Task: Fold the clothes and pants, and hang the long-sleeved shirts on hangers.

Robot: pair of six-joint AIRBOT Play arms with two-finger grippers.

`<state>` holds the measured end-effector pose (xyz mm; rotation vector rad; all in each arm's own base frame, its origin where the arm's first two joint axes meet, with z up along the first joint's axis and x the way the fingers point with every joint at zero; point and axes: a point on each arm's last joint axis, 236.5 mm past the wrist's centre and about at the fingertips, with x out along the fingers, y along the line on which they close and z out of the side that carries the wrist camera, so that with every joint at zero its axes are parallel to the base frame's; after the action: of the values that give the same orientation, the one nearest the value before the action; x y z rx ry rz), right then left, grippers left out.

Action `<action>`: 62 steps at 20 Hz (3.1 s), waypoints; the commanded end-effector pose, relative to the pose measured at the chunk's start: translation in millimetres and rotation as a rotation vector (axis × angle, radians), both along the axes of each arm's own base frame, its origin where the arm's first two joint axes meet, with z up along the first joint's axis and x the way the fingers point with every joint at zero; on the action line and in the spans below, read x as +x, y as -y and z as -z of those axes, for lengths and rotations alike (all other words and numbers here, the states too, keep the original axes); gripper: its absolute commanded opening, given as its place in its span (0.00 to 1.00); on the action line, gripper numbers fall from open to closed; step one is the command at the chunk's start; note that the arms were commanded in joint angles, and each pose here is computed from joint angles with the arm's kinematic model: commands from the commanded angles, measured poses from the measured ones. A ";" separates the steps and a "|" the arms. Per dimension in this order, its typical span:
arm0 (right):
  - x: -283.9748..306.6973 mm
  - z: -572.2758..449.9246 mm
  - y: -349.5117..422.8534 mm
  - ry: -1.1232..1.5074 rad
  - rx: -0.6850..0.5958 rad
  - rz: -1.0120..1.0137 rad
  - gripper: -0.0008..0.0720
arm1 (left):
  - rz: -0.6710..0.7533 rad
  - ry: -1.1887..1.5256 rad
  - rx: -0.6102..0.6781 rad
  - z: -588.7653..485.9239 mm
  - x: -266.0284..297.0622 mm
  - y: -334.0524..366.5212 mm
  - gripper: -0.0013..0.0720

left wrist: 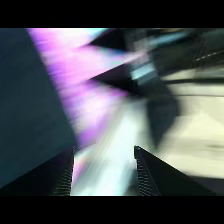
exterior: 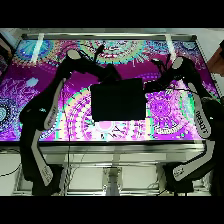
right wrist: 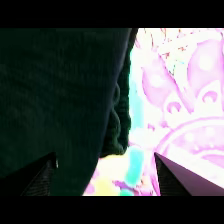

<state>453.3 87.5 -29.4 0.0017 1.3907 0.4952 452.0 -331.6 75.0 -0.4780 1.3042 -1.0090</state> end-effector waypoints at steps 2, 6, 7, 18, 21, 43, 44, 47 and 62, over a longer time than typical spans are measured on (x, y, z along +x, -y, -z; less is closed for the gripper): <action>13.7 36.3 -18.5 -0.015 0.060 0.010 0.95 | -0.178 0.112 0.752 27.8 7.8 -183.2 0.56; 5.2 63.9 -34.0 -0.084 0.080 -0.009 0.94 | -0.225 0.111 0.947 18.8 -18.0 -244.3 0.60; 0.2 64.6 -44.0 -0.097 0.100 -0.037 0.94 | -0.230 0.106 0.970 20.4 -23.1 -252.0 0.61; -8.9 50.3 -8.5 -0.137 0.012 0.032 0.06 | -0.219 -0.052 1.037 94.2 -95.3 -273.3 0.61; -0.2 20.7 114.9 -0.087 -0.055 0.309 0.05 | -0.272 0.033 1.031 93.9 -106.3 -286.2 0.61; -125.6 -79.3 341.2 0.115 0.069 1.046 0.44 | -0.367 0.042 0.998 97.9 -122.6 -295.2 0.61; -110.5 -76.9 307.6 0.108 0.077 0.944 0.24 | -0.367 0.042 0.998 97.9 -122.6 -295.2 0.61; -83.4 -58.5 197.3 0.042 0.096 0.654 0.06 | -0.367 0.042 0.998 97.9 -122.6 -295.2 0.61; -153.9 -4.5 -40.7 -0.168 -0.299 0.000 0.06 | -0.367 0.042 0.998 97.9 -122.6 -295.2 0.61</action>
<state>313.5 118.2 -21.5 -0.1428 1.5821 0.3139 329.5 -36.8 -22.6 0.0818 1.4339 0.0000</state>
